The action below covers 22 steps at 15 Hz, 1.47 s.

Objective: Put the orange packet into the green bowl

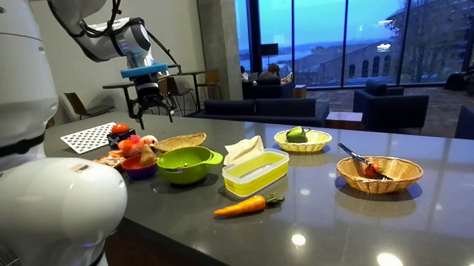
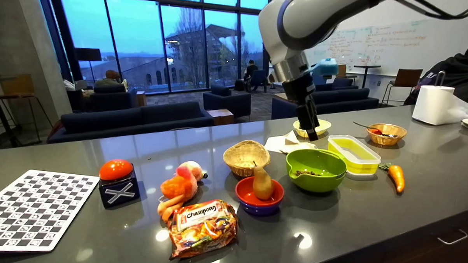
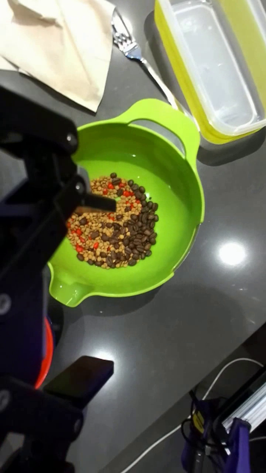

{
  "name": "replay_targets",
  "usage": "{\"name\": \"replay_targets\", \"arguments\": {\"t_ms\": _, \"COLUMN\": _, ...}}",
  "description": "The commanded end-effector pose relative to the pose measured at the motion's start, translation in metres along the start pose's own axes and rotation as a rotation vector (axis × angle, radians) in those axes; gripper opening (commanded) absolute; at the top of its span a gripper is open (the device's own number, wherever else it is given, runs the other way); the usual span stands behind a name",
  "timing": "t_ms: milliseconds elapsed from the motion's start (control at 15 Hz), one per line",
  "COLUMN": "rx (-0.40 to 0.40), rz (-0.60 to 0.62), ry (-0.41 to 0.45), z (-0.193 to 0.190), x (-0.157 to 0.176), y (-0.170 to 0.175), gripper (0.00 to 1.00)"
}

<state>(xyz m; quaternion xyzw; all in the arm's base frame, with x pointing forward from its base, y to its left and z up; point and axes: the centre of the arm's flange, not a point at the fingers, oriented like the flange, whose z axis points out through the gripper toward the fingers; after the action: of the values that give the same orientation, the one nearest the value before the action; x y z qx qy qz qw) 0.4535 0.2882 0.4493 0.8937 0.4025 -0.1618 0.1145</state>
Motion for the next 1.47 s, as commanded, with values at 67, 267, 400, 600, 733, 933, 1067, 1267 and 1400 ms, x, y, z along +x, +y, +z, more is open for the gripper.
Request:
{"name": "replay_targets", "arguments": {"t_ms": 67, "rx": -0.058, "rz": -0.198, "ry": -0.107, "z": -0.009, "x": 0.028, "y": -0.02, "gripper": 1.0}}
{"name": "replay_targets", "arguments": {"t_ms": 267, "rx": -0.121, "rz": -0.302, "ry": -0.18, "z": -0.001, "x": 0.035, "y": -0.037, "gripper": 1.0}}
{"name": "replay_targets", "arguments": {"t_ms": 400, "rx": -0.154, "rz": -0.344, "ry": -0.216, "z": 0.002, "x": 0.036, "y": -0.044, "gripper": 1.0}}
{"name": "replay_targets", "arguments": {"t_ms": 600, "rx": -0.197, "rz": -0.332, "ry": -0.242, "z": -0.002, "x": 0.028, "y": -0.04, "gripper": 1.0}}
{"name": "replay_targets", "arguments": {"t_ms": 733, "rx": -0.184, "rz": -0.317, "ry": -0.234, "z": 0.008, "x": 0.032, "y": -0.044, "gripper": 1.0}}
{"name": "replay_targets", "arguments": {"t_ms": 933, "rx": -0.184, "rz": -0.316, "ry": -0.238, "z": 0.008, "x": 0.032, "y": -0.043, "gripper": 1.0}}
{"name": "replay_targets", "arguments": {"t_ms": 1067, "rx": -0.183, "rz": -0.32, "ry": -0.241, "z": 0.01, "x": 0.034, "y": -0.045, "gripper": 1.0}}
{"name": "replay_targets", "arguments": {"t_ms": 1267, "rx": -0.177, "rz": -0.325, "ry": -0.238, "z": 0.016, "x": 0.036, "y": -0.041, "gripper": 1.0}}
{"name": "replay_targets", "arguments": {"t_ms": 1400, "rx": -0.203, "rz": -0.369, "ry": -0.173, "z": 0.02, "x": 0.048, "y": -0.044, "gripper": 1.0}}
